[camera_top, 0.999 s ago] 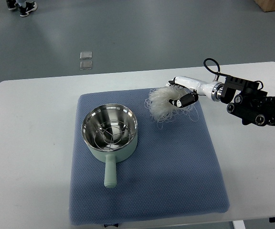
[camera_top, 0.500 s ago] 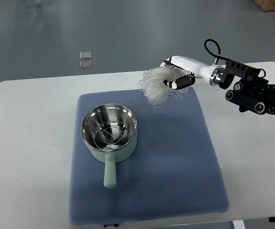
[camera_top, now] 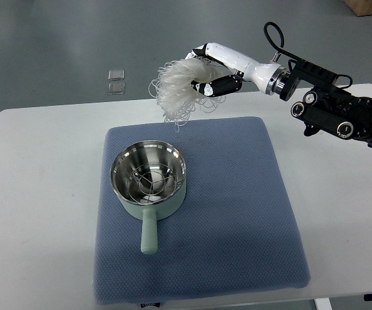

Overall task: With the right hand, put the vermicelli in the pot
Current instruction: 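Lift the vermicelli bundle up off the mat with the right hand, then carry the vermicelli over the green saucepan and lower it in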

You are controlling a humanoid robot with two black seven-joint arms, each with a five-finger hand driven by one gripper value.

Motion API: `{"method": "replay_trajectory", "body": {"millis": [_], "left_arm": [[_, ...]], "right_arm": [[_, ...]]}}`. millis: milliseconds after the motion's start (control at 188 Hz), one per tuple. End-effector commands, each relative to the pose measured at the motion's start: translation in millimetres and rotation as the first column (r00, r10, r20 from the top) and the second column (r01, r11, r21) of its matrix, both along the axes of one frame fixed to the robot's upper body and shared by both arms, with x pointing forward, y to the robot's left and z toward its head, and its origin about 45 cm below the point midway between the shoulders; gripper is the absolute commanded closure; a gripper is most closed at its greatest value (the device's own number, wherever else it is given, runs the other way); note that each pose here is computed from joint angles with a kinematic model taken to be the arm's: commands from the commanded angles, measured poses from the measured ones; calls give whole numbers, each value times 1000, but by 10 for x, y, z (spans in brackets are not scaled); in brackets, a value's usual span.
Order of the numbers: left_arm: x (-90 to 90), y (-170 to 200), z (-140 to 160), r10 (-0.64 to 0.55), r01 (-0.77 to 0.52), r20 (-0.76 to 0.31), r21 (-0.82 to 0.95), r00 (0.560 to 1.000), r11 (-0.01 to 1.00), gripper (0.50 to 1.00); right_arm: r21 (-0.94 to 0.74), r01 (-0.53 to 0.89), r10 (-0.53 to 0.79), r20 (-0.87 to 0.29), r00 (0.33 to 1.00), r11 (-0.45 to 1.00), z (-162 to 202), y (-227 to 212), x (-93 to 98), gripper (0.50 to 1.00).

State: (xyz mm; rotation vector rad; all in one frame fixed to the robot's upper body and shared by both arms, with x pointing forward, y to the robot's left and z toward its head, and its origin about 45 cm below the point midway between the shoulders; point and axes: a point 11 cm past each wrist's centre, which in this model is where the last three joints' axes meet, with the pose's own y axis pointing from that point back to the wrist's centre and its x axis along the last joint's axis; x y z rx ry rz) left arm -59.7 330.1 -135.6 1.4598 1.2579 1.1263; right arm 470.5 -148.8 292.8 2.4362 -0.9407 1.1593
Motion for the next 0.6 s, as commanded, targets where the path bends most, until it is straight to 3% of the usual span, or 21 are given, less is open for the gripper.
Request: {"method": "replay_trajectory", "body": {"millis": [0, 298, 595], "left_arm": [[1, -2, 0, 0, 0, 1, -1, 1000, 1000, 500], [0, -1, 0, 0, 0, -1, -1, 1000, 1000, 500], [0, 0, 0, 0, 0, 0, 0, 1000, 1000, 500]], "right_arm": [[16, -65, 65, 8, 998, 998, 21, 229, -78, 1000], [-115, -234, 237, 11, 971, 965, -236, 716, -340, 1000], [-207, -318, 330, 27, 944, 925, -203, 999, -431, 1000]]}}
